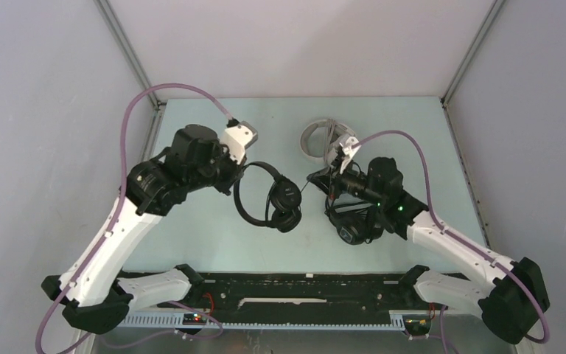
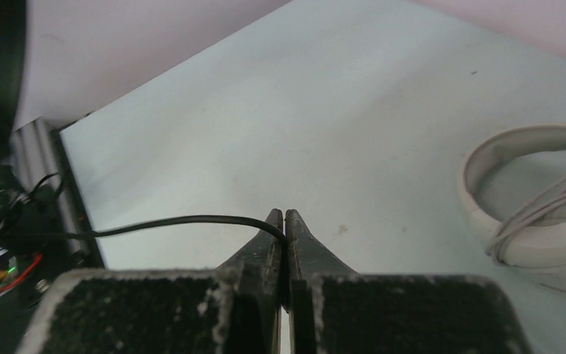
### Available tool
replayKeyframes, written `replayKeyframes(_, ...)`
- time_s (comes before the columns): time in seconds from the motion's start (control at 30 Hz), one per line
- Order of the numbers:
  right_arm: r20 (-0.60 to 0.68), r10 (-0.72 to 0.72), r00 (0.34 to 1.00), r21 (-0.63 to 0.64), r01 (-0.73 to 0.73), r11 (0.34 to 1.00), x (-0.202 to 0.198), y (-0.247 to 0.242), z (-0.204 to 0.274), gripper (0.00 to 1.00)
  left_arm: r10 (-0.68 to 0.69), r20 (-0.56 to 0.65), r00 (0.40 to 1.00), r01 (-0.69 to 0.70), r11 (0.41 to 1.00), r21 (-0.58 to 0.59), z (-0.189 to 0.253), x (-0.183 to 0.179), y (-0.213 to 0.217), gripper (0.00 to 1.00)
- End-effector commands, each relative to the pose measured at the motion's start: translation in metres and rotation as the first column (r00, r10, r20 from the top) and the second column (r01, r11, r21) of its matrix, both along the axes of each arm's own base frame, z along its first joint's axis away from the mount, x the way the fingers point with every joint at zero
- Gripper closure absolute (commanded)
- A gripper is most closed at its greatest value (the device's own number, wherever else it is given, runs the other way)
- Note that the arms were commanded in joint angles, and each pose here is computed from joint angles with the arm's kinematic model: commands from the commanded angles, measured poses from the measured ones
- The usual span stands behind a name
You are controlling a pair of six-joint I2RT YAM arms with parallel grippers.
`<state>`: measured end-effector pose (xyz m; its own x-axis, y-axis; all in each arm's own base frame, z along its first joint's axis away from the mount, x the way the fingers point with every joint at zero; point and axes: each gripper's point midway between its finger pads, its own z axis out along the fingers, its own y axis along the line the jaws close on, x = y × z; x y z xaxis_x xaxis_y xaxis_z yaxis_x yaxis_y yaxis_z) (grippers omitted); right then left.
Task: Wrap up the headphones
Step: Wrap the headphones cable around the headphones.
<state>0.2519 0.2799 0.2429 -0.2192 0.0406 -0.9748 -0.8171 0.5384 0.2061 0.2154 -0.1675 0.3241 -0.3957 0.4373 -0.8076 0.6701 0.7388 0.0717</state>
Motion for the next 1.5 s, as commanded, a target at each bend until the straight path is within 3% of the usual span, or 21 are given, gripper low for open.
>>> replayKeyframes(0.0, -0.253, 0.158, 0.954, -0.058, -0.178, 0.982, -0.035, 0.010, 0.006, 1.00, -0.047, 0.124, 0.991, 0.033, 0.993, 0.111, -0.004, 0.012, 0.000, 1.00)
replayKeyframes(0.13, -0.413, 0.236, 0.880, -0.008, -0.262, 0.965, -0.058, 0.015, 0.011, 1.00, -0.117, 0.200, 0.973, 0.060, 0.961, 0.269, -0.023, 0.016, -0.002, 1.00)
replayKeyframes(0.33, -0.430, 0.369, 0.824, 0.136, -0.345, 0.929, -0.083, 0.018, 0.047, 1.00, -0.168, 0.280, 0.945, 0.054, 0.926, 0.373, -0.041, 0.026, -0.006, 1.00)
replayKeyframes(0.63, -0.447, 0.500, 0.742, 0.304, -0.400, 0.865, -0.097, 0.027, 0.083, 1.00, -0.175, 0.434, 0.883, 0.020, 0.941, 0.339, -0.024, 0.030, -0.013, 1.00)
replayKeyframes(0.87, -0.444, 0.494, 0.748, 0.389, -0.336, 0.858, -0.087, 0.033, 0.101, 1.00, -0.150, 0.457, 0.877, 0.007, 0.954, 0.299, -0.019, 0.033, -0.017, 1.00)
replayKeyframes(1.1, -0.437, 0.529, 0.727, 0.462, -0.324, 0.826, -0.084, 0.046, 0.116, 0.98, -0.093, 0.444, 0.891, -0.029, 0.965, 0.260, -0.018, 0.038, -0.021, 1.00)
replayKeyframes(1.23, -0.462, 0.501, 0.732, 0.465, -0.281, 0.840, -0.079, 0.052, 0.112, 0.92, -0.033, 0.420, 0.907, -0.082, 0.964, 0.252, -0.020, 0.042, -0.020, 1.00)
replayKeyframes(1.47, -0.498, 0.446, 0.743, 0.451, -0.218, 0.866, -0.071, 0.057, 0.107, 0.90, 0.044, 0.382, 0.923, -0.144, 0.960, 0.238, -0.023, 0.048, -0.020, 1.00)
